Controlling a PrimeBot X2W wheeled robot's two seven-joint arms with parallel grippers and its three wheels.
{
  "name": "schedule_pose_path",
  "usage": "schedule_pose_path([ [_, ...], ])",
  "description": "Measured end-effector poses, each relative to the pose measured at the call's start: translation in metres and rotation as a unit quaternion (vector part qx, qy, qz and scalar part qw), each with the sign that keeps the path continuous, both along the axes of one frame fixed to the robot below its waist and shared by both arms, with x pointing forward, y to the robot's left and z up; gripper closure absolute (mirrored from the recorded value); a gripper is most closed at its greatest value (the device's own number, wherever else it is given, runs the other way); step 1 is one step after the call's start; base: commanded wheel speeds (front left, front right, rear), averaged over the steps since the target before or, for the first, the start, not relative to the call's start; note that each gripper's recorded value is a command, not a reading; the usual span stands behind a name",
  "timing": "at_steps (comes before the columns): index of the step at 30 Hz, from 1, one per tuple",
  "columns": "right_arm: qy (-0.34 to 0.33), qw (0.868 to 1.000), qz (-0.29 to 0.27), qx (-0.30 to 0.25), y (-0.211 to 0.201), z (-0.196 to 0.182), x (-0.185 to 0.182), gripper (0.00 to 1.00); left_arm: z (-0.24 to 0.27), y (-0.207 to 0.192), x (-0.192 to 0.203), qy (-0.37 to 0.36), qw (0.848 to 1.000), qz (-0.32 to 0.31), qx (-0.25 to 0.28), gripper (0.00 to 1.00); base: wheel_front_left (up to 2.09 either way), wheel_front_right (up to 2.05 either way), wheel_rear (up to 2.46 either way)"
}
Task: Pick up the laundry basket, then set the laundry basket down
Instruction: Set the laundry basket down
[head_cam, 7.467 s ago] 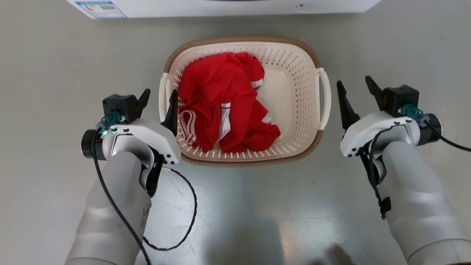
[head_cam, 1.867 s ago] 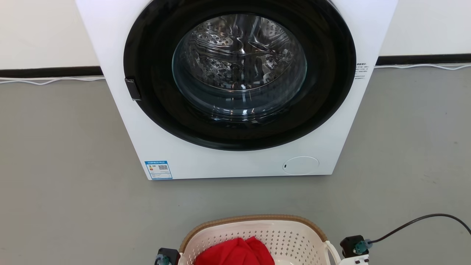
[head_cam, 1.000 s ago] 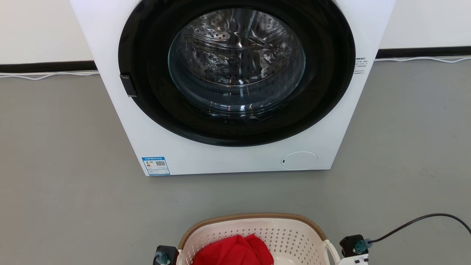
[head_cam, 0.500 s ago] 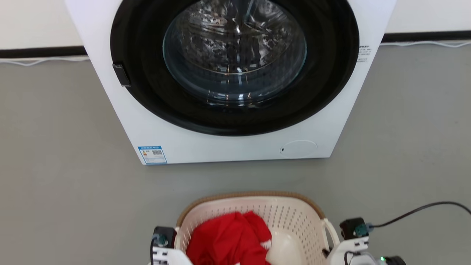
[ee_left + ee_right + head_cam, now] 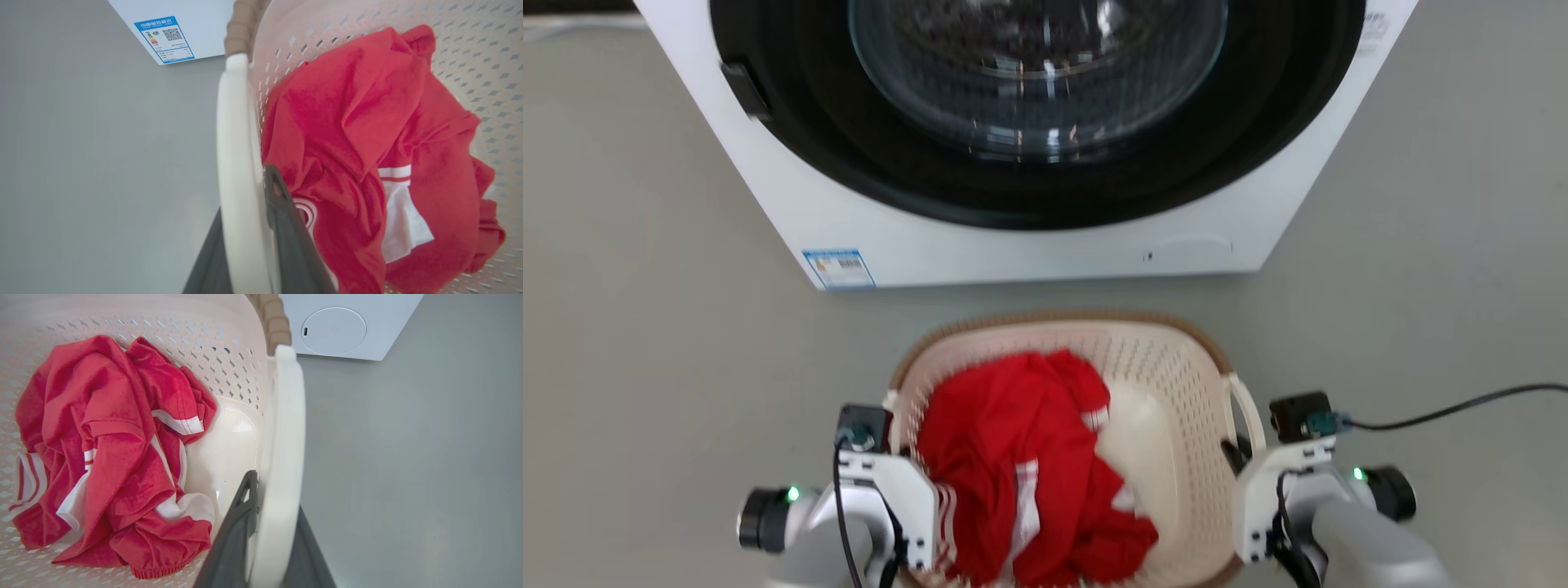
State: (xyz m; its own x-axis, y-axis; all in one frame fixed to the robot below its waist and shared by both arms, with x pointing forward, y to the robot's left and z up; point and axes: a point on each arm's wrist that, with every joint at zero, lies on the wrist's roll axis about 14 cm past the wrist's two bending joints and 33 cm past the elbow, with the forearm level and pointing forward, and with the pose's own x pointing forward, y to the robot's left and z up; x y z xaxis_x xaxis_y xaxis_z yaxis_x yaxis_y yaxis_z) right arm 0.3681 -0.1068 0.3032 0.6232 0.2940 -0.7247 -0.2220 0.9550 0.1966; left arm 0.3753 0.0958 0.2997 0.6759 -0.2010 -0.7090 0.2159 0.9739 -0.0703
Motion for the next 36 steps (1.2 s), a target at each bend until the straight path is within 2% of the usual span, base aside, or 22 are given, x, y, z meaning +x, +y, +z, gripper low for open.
schedule_pose_path([
  [8,-0.023,1.000,-0.002,0.004,0.000,-0.013,0.039,1.00,-0.017,0.001,0.041,-0.008,1.000,-0.001,-0.004,1.00,0.00,0.00,0.00],
  [22,-0.025,1.000,0.006,-0.004,0.001,-0.061,0.102,1.00,-0.061,0.005,0.101,-0.015,1.000,0.021,-0.016,1.00,0.00,0.00,0.00],
  [31,-0.012,1.000,0.001,-0.006,-0.002,-0.100,0.125,1.00,-0.098,0.008,0.123,-0.012,1.000,0.023,-0.016,1.00,0.00,0.00,0.00],
  [36,-0.002,1.000,-0.012,-0.004,-0.007,-0.119,0.125,1.00,-0.117,0.005,0.128,-0.005,0.999,0.028,-0.019,1.00,0.00,0.00,0.00],
])
